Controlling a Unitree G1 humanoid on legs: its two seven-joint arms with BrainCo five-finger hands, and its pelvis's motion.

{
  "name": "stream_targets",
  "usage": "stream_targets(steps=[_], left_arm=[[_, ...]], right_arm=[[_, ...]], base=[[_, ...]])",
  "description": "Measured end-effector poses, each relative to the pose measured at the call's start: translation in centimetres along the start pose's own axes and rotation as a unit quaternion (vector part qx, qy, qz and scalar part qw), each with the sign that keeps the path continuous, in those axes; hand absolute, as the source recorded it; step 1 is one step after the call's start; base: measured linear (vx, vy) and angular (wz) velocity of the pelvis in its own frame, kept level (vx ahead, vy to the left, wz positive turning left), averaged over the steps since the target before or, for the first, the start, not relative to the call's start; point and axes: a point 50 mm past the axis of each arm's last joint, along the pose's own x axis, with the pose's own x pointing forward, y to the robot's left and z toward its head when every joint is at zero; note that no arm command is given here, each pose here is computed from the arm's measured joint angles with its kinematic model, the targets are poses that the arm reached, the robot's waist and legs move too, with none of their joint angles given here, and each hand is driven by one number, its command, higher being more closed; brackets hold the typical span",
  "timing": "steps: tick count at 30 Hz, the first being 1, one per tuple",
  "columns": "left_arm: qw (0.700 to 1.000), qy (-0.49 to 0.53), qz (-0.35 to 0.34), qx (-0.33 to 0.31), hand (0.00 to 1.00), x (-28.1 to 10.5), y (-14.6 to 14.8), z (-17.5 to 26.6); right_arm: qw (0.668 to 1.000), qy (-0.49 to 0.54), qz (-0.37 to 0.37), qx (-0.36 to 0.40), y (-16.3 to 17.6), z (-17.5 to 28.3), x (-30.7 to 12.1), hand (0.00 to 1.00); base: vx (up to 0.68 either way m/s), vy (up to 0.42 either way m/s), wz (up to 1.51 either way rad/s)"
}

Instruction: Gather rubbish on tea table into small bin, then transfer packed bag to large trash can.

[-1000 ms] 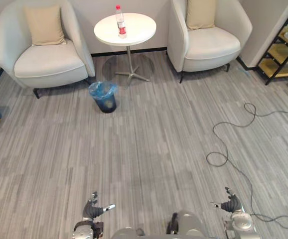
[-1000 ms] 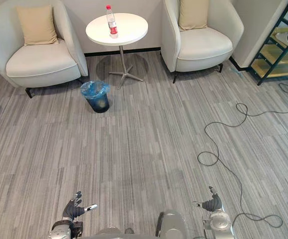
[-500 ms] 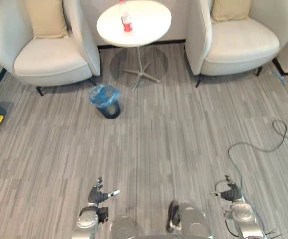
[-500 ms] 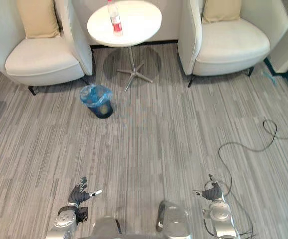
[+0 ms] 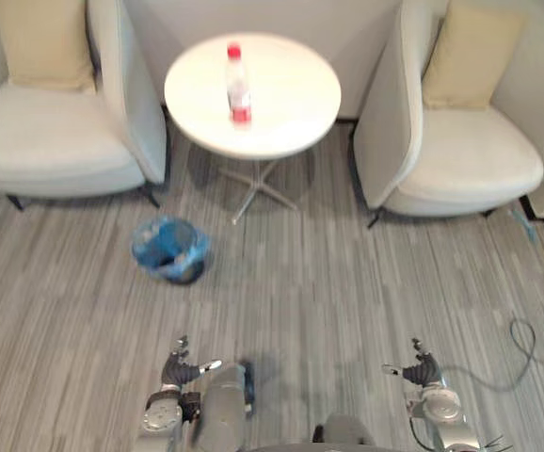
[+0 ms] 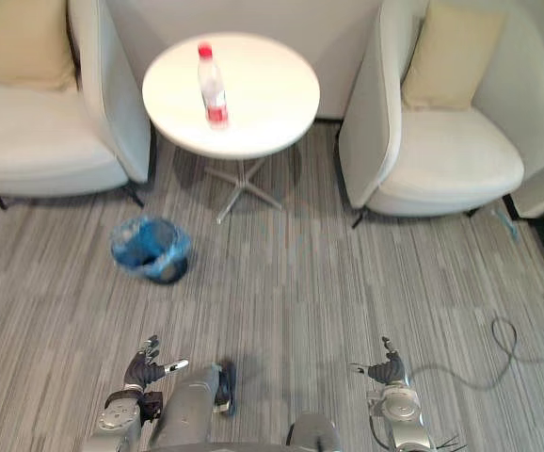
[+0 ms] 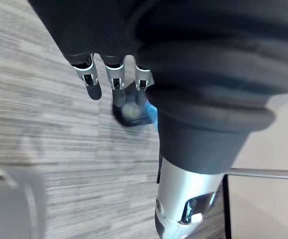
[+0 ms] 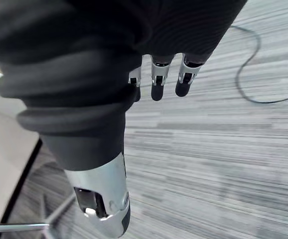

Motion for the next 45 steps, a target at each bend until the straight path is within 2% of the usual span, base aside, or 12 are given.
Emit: stream_targets(steps=[4,11,19,21,25,29,33,37,41,45], left_arm=[[1.0,-0.009,-0.001,-0.001,0.0,0.5,-0.2,0.7],[0.999,0.01,-0.03,-0.038,0.0,0.3,-3.9,0.2],[0.999,0.013,-0.042,-0.031,0.0,0.3,-4.1,0.2],[0.999,0.014,-0.035,-0.021,0.0,0.5,-3.3,0.1],[0.999,0.02,-0.034,-0.014,0.0,0.4,-3.0,-0.2],[0.999,0.024,-0.025,0.011,0.0,0.2,-1.8,-0.7],[0.999,0.022,-0.017,0.038,0.0,0.4,-0.7,-0.7],[0.998,0.04,-0.026,0.043,0.0,-0.4,-1.6,-2.1],[0.997,0.051,-0.036,0.053,0.0,-0.6,-2.0,-2.8],[0.996,0.063,-0.036,0.056,0.0,-0.8,-1.9,-3.5]], right_arm=[[1.0,0.005,-0.004,-0.005,-0.3,-0.6,-0.4,0.0],[0.999,-0.006,-0.033,-0.004,-2.3,-0.2,-0.3,0.0],[0.998,-0.045,-0.029,0.018,-1.3,1.8,-0.2,0.0],[0.998,-0.05,-0.019,0.022,-0.4,2.1,-0.4,0.0],[0.996,-0.089,-0.011,-0.013,0.0,3.7,-0.5,0.0],[0.989,-0.141,0.021,-0.033,1.9,5.8,-1.4,0.0],[0.974,-0.21,0.044,-0.072,3.1,7.9,-2.6,0.0],[0.946,-0.285,0.085,-0.128,4.5,10.0,-4.0,0.0],[0.925,-0.326,0.124,-0.152,6.3,11.0,-5.0,0.0],[0.914,-0.354,0.129,-0.153,7.0,12.6,-4.9,0.0]], base=[[0.66,-0.192,0.92],[0.55,-0.265,0.7],[0.34,-0.017,0.23],[0.21,0.083,0.05],[0.13,0.097,0.06],[0.09,0.065,0.19],[0.07,-0.078,0.49],[0.07,-0.07,0.17],[0.03,-0.062,0.07],[-0.01,-0.018,0.08]])
